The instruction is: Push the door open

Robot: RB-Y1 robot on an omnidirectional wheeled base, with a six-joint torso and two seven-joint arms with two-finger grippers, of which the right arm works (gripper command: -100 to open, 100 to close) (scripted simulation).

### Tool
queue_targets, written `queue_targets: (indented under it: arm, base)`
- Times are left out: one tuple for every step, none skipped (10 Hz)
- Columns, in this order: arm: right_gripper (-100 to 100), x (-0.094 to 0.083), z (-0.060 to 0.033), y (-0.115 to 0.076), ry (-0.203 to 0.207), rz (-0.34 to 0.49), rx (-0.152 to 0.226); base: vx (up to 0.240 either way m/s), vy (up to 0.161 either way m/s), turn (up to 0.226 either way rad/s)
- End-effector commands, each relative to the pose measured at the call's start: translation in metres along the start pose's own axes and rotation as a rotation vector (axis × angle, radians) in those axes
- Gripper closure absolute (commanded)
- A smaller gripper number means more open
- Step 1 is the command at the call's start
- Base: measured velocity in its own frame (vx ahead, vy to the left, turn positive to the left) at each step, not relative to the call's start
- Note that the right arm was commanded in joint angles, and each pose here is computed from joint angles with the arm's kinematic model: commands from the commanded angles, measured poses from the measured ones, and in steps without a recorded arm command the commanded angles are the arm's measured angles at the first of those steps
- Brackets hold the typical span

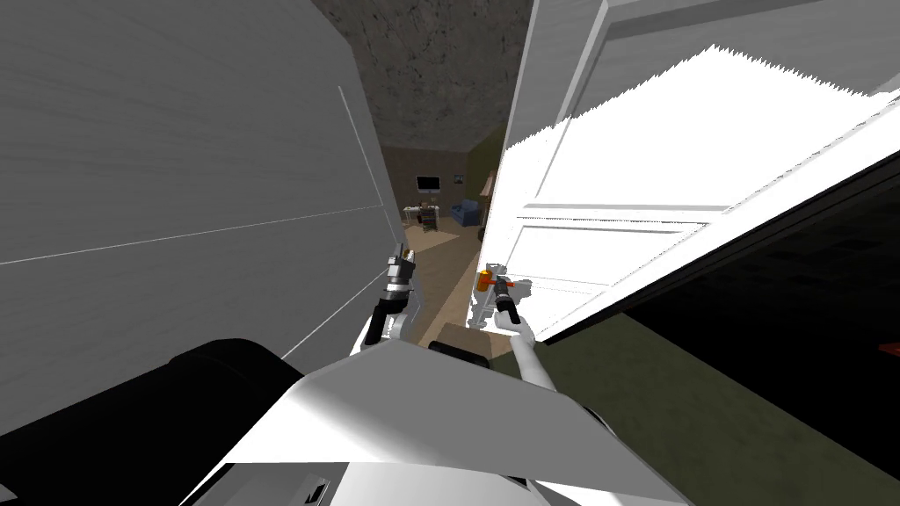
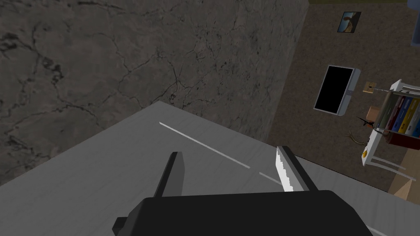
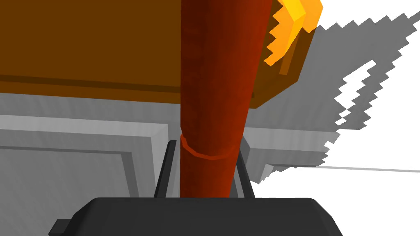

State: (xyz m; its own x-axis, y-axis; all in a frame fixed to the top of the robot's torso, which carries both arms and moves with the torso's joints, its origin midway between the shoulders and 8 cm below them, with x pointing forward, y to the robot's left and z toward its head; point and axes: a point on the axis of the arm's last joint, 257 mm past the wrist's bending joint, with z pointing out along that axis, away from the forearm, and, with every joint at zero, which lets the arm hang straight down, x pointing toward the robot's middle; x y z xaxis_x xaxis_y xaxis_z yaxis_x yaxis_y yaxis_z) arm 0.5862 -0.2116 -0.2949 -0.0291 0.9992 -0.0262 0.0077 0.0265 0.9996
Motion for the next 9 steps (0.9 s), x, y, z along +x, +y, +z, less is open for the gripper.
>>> queue_targets:
  arm:
    - [100,-0.012,0.0032,0.003,-0.025,0.007,-0.011]
    - [100,-0.014,0.0033,0.003,-0.034,0.013,-0.010]
    - [100,-0.016,0.0033,0.002,-0.041,0.018,-0.009]
    - [100,-0.018,0.0033,0.002,-0.048,0.024,-0.008]
    - [100,-0.021,0.0024,-0.001,-0.049,0.019,-0.003]
    - [100,-0.037,0.0048,0.003,-0.069,-0.004,-0.013]
    - [100,-0.042,0.0055,0.004,-0.076,-0.013,-0.015]
    - [100,-0.047,0.0062,0.006,-0.083,-0.022,-0.018]
    - [100,-0.049,0.0065,0.006,-0.086,-0.025,-0.019]
  base:
    - [0.186,0.169,-0.114]
    - [0.176,0.137,-0.091]
    - [0.170,0.138,-0.056]
    - [0.156,0.143,-0.069]
    - [0.070,0.053,-0.048]
    - [0.097,-0.011,-0.120]
    - [0.150,-0.039,-0.087]
    - [0.171,-0.042,-0.048]
    - [0.139,-0.003,-0.042]
